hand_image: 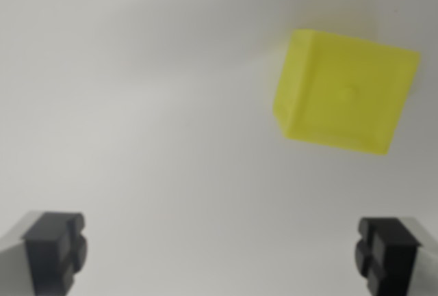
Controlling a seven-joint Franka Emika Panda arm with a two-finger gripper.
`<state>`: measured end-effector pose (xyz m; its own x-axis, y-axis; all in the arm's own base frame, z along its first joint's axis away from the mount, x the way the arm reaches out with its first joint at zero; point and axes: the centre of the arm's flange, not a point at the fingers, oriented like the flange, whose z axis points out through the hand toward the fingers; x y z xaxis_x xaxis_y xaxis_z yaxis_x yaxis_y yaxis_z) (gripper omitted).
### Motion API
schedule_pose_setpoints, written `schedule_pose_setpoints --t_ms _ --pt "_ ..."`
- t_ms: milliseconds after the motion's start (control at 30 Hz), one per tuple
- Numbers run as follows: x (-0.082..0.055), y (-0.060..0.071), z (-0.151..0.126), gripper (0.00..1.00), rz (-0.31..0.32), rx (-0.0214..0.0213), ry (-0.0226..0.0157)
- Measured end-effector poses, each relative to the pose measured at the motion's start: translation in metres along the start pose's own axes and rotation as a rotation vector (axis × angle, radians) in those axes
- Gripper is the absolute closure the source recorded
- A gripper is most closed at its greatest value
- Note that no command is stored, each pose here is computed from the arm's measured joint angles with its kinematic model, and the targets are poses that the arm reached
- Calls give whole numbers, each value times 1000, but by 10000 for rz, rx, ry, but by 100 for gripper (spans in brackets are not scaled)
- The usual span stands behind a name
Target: Pick yellow cube
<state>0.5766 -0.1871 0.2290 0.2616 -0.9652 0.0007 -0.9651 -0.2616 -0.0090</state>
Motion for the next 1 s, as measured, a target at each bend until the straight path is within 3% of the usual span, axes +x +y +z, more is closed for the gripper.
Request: schedule_pose_setpoints --t_ms 767,1000 --pt "52 19 57 0 1451 -80 -12" --pt "58 22 71 0 1646 -89 -13"
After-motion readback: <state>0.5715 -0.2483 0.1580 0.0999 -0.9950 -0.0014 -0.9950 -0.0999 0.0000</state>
